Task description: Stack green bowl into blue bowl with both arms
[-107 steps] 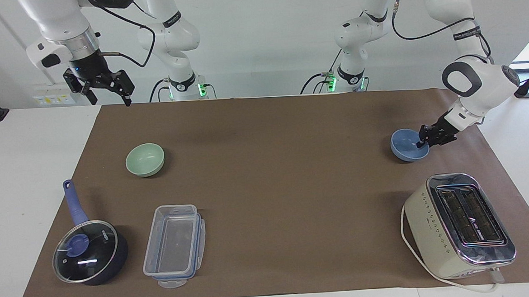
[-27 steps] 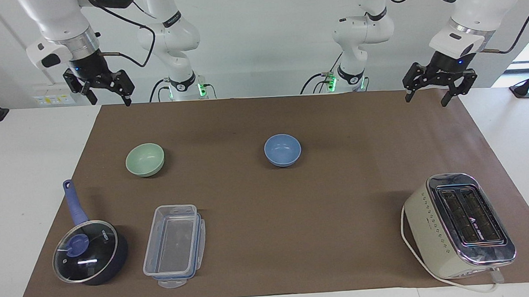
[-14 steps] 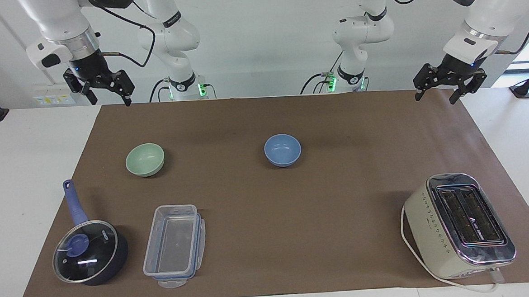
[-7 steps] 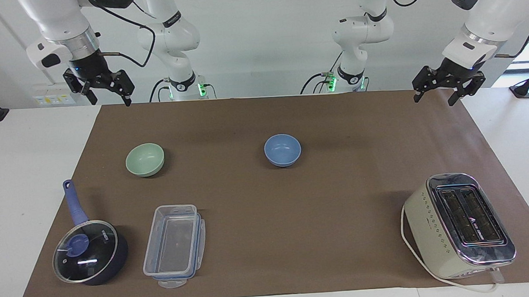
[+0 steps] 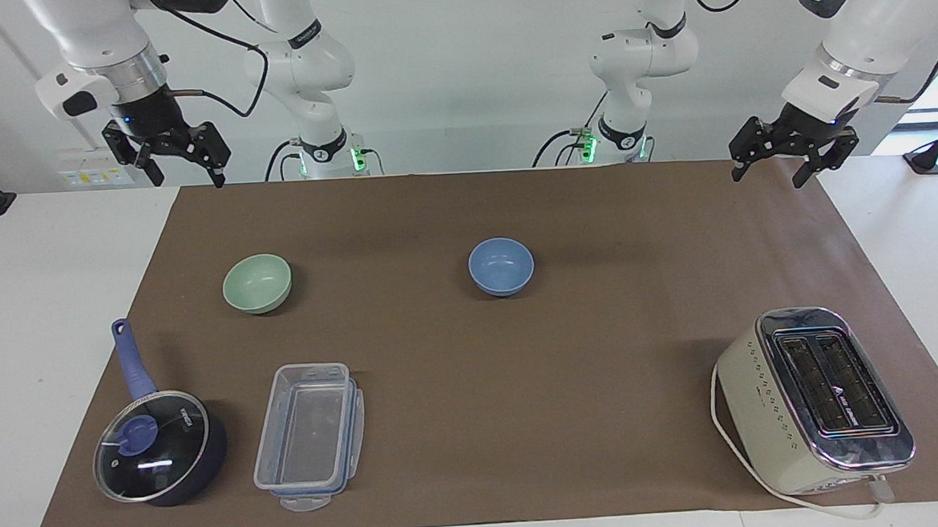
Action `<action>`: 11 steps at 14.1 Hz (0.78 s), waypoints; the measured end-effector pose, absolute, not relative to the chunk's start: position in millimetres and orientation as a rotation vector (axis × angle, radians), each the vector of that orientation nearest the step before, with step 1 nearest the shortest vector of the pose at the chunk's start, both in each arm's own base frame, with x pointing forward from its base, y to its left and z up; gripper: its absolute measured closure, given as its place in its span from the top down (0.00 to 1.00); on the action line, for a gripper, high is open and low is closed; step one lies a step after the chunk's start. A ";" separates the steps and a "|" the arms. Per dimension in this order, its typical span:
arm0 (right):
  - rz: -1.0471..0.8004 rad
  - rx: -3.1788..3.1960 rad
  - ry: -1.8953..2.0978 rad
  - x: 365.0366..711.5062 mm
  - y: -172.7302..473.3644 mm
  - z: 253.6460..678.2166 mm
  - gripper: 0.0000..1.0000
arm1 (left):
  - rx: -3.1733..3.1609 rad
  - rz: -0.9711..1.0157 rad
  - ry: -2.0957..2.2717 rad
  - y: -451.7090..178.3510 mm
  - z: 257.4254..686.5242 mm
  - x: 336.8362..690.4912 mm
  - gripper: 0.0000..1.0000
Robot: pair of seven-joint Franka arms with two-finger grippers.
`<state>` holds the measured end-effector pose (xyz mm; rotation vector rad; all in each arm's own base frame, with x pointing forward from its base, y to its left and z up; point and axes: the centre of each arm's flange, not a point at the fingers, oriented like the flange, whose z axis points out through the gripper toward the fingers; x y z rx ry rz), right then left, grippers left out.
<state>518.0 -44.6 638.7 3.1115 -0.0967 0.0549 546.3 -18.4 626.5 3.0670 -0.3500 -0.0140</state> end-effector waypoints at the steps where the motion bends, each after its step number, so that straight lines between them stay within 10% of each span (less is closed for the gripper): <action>1: 0.065 3.111 -0.068 521.2 -46.2 630.3 1.00 | 3.067 -0.015 -0.350 -18.4 626.4 546.2 1.00; 11: -0.012 3.120 0.052 537.6 -96.5 419.3 1.00 | 3.067 -0.019 -0.354 -19.6 626.5 545.8 1.00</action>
